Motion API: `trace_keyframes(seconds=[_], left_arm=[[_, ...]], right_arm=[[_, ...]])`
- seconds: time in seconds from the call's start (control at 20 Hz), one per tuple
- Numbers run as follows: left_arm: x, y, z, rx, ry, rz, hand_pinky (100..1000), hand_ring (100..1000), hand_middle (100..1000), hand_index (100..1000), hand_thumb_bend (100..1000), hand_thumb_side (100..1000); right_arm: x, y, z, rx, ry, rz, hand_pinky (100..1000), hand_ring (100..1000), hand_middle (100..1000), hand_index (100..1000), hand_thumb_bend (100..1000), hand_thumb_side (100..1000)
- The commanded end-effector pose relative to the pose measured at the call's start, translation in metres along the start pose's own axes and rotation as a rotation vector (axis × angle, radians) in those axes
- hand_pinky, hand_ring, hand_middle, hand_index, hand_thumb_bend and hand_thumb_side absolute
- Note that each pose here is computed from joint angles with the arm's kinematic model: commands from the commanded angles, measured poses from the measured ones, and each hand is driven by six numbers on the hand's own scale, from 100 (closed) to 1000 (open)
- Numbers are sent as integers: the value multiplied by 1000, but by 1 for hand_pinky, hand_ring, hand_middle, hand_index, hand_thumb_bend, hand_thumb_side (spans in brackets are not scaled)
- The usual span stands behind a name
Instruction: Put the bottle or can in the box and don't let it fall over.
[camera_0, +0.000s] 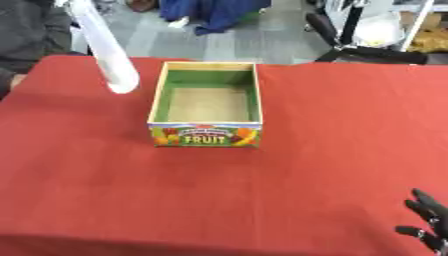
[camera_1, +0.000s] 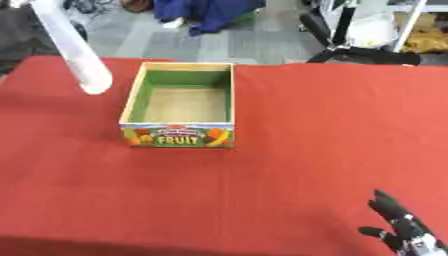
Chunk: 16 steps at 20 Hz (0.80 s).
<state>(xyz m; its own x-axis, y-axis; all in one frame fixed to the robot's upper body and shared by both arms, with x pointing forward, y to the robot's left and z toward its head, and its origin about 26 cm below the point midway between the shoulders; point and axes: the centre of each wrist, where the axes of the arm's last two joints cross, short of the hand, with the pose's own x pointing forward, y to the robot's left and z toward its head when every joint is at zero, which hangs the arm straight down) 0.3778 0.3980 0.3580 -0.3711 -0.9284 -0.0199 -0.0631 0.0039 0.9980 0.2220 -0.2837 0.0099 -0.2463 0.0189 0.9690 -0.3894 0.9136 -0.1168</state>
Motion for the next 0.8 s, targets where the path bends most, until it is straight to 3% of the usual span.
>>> trace_keyframes(seconds=[0.05, 0.45, 0.8], left_arm=[[11, 18, -5, 40, -42, -34, 569, 432, 239, 429, 100, 306], [48, 13, -44, 31, -185, -15, 570, 434, 241, 431, 100, 311], [64, -14, -67, -10, -220, 13, 610, 470, 290, 477, 100, 279]], right_arm=[[4, -4, -1, 7, -4, 21, 738, 1000, 1000, 900, 100, 845], [4, -2, -4, 20, -13, 13, 738, 1000, 1000, 900, 100, 846], [8, -1, -12, 35, -42, 7, 738, 1000, 1000, 900, 100, 844]])
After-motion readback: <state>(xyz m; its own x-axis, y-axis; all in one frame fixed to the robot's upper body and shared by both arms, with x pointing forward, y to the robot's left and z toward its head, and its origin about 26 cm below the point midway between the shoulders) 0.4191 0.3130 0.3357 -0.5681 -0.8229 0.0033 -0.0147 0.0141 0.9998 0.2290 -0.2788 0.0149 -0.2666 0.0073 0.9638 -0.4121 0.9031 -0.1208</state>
